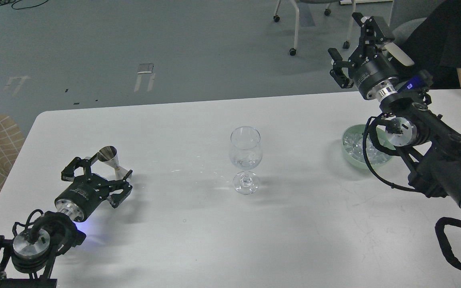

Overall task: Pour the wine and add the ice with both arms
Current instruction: 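Set the jigger on the table and open the left gripper, then raise the left arm back and move the right gripper toward the ice bowl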

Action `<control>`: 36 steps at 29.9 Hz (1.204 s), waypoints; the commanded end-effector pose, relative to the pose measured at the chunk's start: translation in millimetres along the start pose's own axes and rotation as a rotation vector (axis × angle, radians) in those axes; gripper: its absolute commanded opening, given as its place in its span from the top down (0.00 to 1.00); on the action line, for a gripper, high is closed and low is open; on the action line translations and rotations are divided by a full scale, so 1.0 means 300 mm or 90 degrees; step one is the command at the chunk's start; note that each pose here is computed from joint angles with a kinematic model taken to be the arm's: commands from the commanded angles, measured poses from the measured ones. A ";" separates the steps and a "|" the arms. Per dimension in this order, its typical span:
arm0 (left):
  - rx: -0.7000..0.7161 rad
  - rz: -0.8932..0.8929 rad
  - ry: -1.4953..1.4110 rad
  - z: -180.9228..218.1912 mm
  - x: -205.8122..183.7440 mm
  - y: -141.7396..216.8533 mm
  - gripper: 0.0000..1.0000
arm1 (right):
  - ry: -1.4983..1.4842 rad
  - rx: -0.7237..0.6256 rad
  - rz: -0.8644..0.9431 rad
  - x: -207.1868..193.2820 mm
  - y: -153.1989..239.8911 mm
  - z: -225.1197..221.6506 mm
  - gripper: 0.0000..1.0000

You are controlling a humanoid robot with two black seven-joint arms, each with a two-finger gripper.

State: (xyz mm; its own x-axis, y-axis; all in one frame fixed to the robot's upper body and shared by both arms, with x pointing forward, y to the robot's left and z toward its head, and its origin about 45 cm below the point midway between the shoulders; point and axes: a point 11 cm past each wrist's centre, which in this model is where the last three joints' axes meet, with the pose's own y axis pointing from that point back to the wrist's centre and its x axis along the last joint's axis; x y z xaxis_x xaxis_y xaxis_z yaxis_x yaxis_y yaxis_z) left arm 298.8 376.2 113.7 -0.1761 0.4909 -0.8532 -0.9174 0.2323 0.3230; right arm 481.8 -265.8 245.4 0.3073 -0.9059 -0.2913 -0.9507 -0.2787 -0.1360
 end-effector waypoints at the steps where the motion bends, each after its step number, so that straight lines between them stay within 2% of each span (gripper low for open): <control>1: 0.010 -0.005 -0.023 0.021 0.020 0.042 0.02 | 0.000 0.000 0.000 -0.001 -0.001 -0.001 0.00; 6: 0.013 0.001 -0.051 0.062 0.051 0.125 0.02 | 0.000 0.001 0.000 -0.001 -0.001 -0.002 0.00; 14: -0.065 -0.039 -0.095 0.184 0.071 0.241 0.02 | 0.002 0.001 -0.002 -0.002 -0.001 -0.005 0.00; 20: -0.145 -0.034 -0.168 0.404 0.024 0.289 0.02 | 0.003 0.002 -0.007 -0.005 -0.004 -0.011 0.00; 24: -0.238 -0.064 -0.240 0.592 -0.108 0.241 0.02 | 0.007 0.007 -0.009 -0.007 -0.012 -0.026 0.00; 29: -0.297 -0.064 -0.318 0.711 -0.217 0.153 0.02 | 0.010 0.009 -0.019 -0.020 -0.016 -0.036 0.00; 32: -0.314 -0.073 -0.350 0.738 -0.281 0.082 0.02 | 0.020 0.012 -0.022 -0.008 -0.011 -0.058 0.00; 36: -0.331 -0.105 -0.397 0.703 -0.360 -0.050 0.02 | 0.057 -0.016 -0.038 -0.002 0.005 -0.044 0.00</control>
State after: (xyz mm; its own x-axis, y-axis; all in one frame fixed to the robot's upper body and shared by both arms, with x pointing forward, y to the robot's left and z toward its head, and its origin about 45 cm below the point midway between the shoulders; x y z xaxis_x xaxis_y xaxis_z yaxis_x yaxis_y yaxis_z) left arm 381.8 518.5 285.3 0.0290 0.8720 -0.4887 -0.9943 -0.0253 -0.1040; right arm 482.8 -267.6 262.7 0.3460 -0.9065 -0.2419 -0.9360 -0.3156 -0.1561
